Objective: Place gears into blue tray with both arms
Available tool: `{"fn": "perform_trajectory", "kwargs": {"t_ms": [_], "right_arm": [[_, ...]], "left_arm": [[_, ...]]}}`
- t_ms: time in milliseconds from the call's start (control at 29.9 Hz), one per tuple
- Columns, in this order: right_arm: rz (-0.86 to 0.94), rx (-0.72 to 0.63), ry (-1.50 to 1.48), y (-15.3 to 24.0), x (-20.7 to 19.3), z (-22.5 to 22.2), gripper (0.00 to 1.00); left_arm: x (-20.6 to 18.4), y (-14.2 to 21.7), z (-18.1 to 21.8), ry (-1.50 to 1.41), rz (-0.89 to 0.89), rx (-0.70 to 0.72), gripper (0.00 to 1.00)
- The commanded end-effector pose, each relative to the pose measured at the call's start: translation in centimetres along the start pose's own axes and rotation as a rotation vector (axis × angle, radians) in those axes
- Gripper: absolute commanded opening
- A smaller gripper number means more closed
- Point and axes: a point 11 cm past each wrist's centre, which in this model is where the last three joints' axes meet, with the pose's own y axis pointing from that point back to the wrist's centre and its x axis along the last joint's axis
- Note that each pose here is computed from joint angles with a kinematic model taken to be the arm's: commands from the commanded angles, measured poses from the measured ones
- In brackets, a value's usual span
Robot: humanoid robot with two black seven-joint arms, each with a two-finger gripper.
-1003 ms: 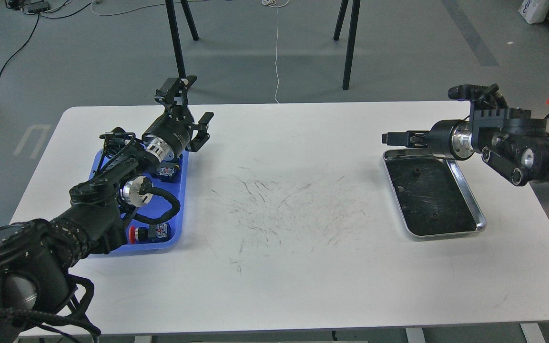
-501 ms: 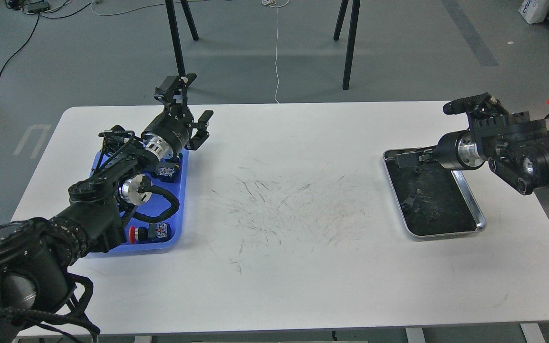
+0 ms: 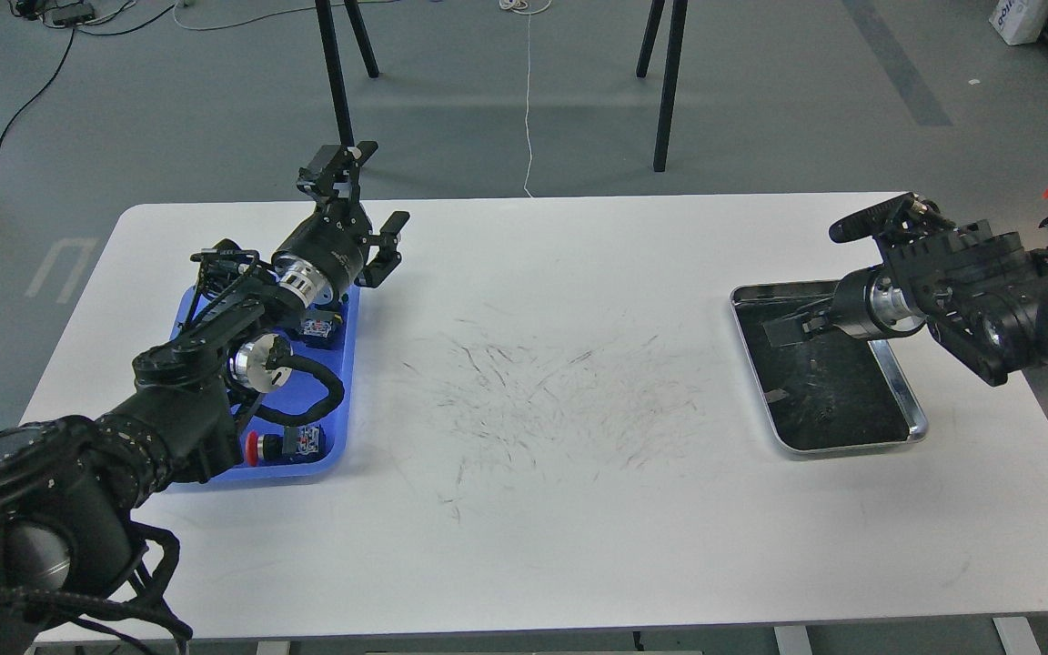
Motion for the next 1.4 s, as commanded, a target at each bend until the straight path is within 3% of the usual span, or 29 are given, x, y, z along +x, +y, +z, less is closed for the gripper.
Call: {"fn": "perform_trajectory", "kwargs": {"t_ms": [0, 334, 501, 802, 1371], "right_arm": [[0.0, -0.026, 0.001, -0.3, -0.5, 0.5, 0.97], [0.013, -0.047, -0.007, -0.9, -0.9, 0.7, 0.94], [0.013, -0.047, -0.006, -1.2, -1.1, 0.5, 0.87], [0.022, -0.057, -0.009, -1.0, -0.8, 0.7, 0.61], [0.023, -0.069, -0.016, -1.7, -1.6, 0.6, 0.5]], "left_arm": [[0.2, 0.1, 0.0, -0.003, 0.004, 0.001, 1.0], [0.3, 0.1, -0.1, -0.004, 0.006, 0.003, 1.0], [0.2, 0.1, -0.1, -0.004, 0.004, 0.004, 1.0], [0.2, 0.2, -0.2, -0.003, 0.003, 0.005, 1.0], [0.1, 0.1, -0.2, -0.005, 0.004, 0.005, 1.0]]}}
